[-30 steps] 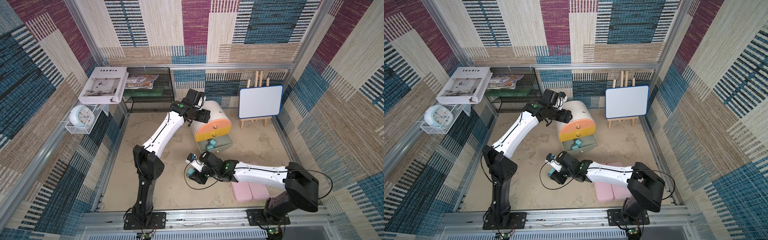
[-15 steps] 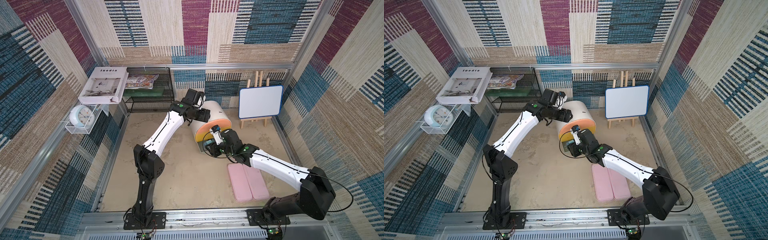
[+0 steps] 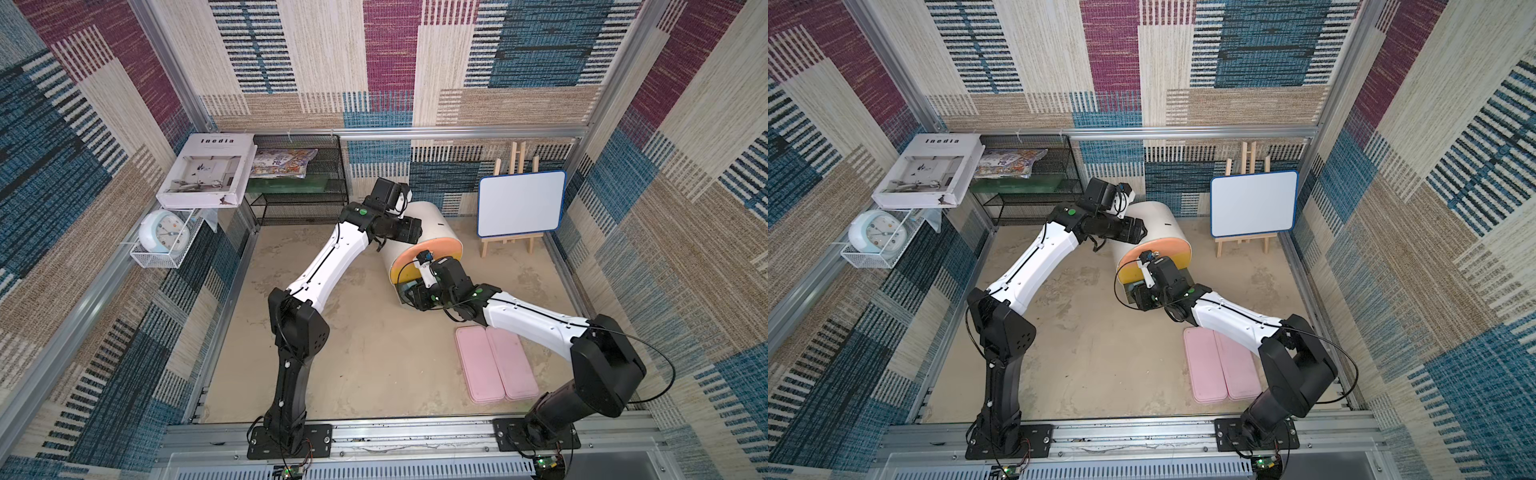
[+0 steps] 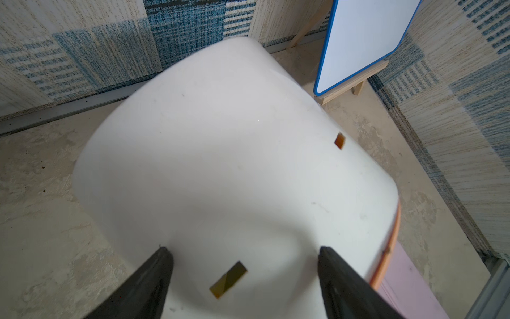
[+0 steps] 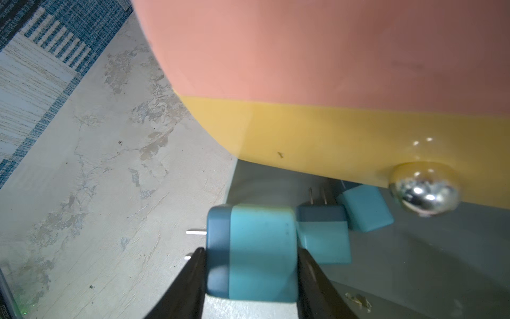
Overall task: Place the plugs into the drawer by color
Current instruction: Place the plug in the drawer.
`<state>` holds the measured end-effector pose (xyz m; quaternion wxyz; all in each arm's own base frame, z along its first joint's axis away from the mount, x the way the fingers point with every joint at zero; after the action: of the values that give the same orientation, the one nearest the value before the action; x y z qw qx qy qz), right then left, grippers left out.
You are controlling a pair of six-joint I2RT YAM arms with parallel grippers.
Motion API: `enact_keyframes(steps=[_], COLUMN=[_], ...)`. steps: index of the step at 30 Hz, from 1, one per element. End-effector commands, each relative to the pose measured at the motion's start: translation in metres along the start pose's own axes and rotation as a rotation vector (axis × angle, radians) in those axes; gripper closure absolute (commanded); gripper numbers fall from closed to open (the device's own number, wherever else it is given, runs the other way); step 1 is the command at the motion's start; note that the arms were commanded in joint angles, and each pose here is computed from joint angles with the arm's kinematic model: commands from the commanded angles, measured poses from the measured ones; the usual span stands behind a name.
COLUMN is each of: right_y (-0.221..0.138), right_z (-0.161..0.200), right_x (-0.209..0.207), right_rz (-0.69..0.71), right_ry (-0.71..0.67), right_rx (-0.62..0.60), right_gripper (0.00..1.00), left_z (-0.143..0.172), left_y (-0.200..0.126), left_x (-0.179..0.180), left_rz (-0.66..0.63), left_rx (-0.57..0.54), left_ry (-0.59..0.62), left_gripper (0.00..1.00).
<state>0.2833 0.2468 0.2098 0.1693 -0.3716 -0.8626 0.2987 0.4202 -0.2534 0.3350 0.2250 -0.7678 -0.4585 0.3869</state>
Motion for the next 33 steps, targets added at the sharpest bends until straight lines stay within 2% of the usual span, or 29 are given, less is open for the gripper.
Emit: enact_keyframes(steps=[1,9,13,19,23,25,27,30,33], right_y=[0.006,0.012,0.01,-0.004,-0.035,-0.054,-0.065,-0.065,-0.059], right_z=[-0.009,-0.006,-0.004,-0.01,-0.024,-0.023,-0.007,0.038,0.071], right_x=[0.002,0.005,0.005,0.003,0.001,0.0,-0.002,-0.011,-0.015], right_rz=[-0.029,-0.077,-0.082,-0.059,-0.017,0.021,0.056,0.167,0.231], right_ry=[-0.011,-0.018,-0.024,-0.067,-0.103,-0.103,-0.099,-0.042,-0.031], right_rx=[-0.027,-0.004,0.006,0.012,-0.031,-0.077,-0.113,-0.143,-0.187], right_gripper=[0.54,0.51,0.46,0.32,0.26,0.27,0.3,0.4,0.44], left_z=[0.019,0.018,0.018,0.018,0.017,0.017,0.018,0.019,0.018], left_y=[0.007,0.006,0.008,0.008,0.009,0.01,0.01,0.01,0.008], left_x=[0.01,0.011,0.011,0.011,0.011,0.012,0.013,0.013,0.013], left_rz=[-0.071,-0.076,-0.08,-0.078,-0.081,-0.083,-0.088,-0.087,-0.085], left_rx=[0.115,0.113,0.113,0.111,0.11,0.111,0.112,0.116,0.114], left_ry=[0.001,0.0,0.002,0.003,0.007,0.007,0.01,0.017,0.023], left_gripper=[0.14,0.14,0.14,0.14,0.14,0.14,0.14,0.15,0.16])
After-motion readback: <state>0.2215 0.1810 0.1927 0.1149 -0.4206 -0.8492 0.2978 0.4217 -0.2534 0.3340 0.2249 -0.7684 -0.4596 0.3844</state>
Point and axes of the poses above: each gripper's point midway between its finger pads, its own y axis out along the fingers, its own x axis along the line the jaws close on, z = x × y, the point moved 10 cm from there along -y, back along the fingers, and after that the axes turned 14 degrees about -y, right-handed, at the moved point
